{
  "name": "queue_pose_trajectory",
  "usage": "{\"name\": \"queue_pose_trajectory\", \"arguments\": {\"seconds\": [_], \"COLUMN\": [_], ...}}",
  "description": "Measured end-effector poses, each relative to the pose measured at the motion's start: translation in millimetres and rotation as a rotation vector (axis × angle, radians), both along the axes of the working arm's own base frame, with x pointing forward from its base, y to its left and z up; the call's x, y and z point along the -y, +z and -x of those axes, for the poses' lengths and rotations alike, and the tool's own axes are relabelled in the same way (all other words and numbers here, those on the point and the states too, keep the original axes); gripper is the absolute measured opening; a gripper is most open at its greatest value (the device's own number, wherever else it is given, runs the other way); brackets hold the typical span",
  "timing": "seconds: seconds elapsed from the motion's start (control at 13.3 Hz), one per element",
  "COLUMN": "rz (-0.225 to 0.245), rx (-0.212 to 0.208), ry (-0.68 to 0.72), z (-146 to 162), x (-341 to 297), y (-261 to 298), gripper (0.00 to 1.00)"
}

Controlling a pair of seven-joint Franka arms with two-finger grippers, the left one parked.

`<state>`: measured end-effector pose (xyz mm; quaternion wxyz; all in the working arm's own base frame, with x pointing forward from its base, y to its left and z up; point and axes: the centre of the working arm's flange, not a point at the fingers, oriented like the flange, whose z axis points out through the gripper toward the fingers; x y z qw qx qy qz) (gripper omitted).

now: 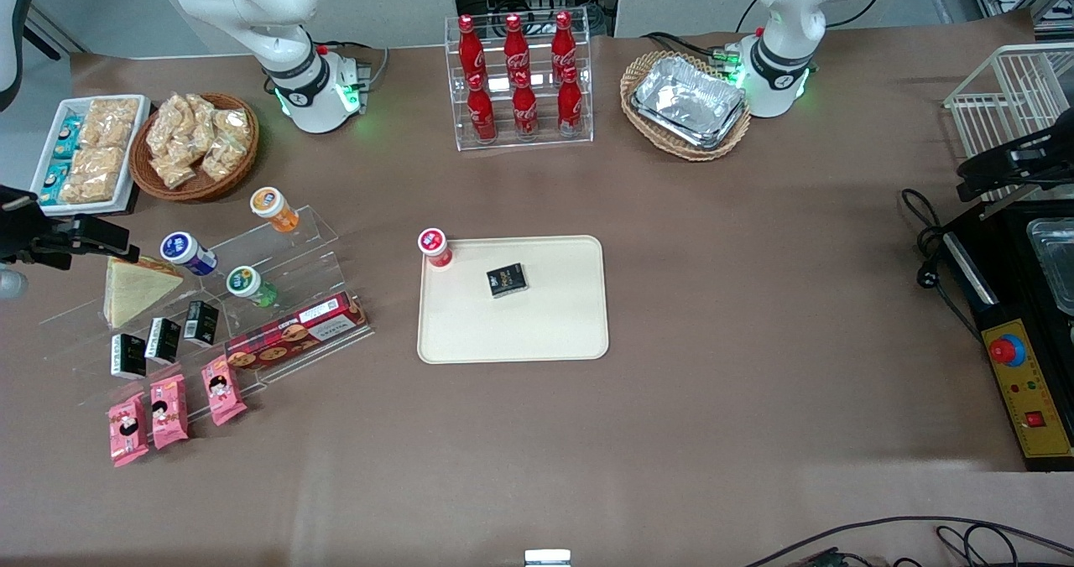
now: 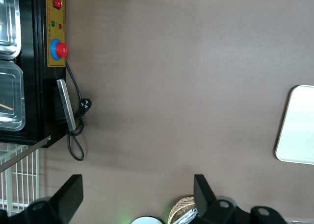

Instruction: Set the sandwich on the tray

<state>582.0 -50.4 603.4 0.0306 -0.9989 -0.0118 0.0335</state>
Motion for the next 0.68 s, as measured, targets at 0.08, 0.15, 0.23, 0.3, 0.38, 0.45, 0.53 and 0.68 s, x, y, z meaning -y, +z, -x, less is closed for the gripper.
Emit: {"name": "queue_pose_trajectory", "arguments": {"seconds": [0.08, 0.15, 0.23, 0.3, 0.38, 0.45, 0.53, 0.68], "rz": [0.0, 0.0, 0.001, 0.001, 0.001, 0.002, 0.002, 0.004], "rx": [0.0, 0.001, 0.001, 0.001, 0.001, 0.001, 0.002, 0.003], "ry": [-0.002, -0.003, -0.005, -0.007, -0.009, -0.009, -0.009, -0.006], "z": [0.1, 0.1, 0.2, 0.3, 0.4, 0.4, 0.5, 0.8], "x": [0.9, 1.6, 2.6, 3.8, 4.8, 5.0, 5.0, 3.8], "y": [0.2, 0.4, 0.4, 0.4, 0.5, 0.7, 0.9, 1.8], "gripper": [1.0, 1.0, 1.0, 1.0, 1.0, 1.0, 1.0, 1.0]}}
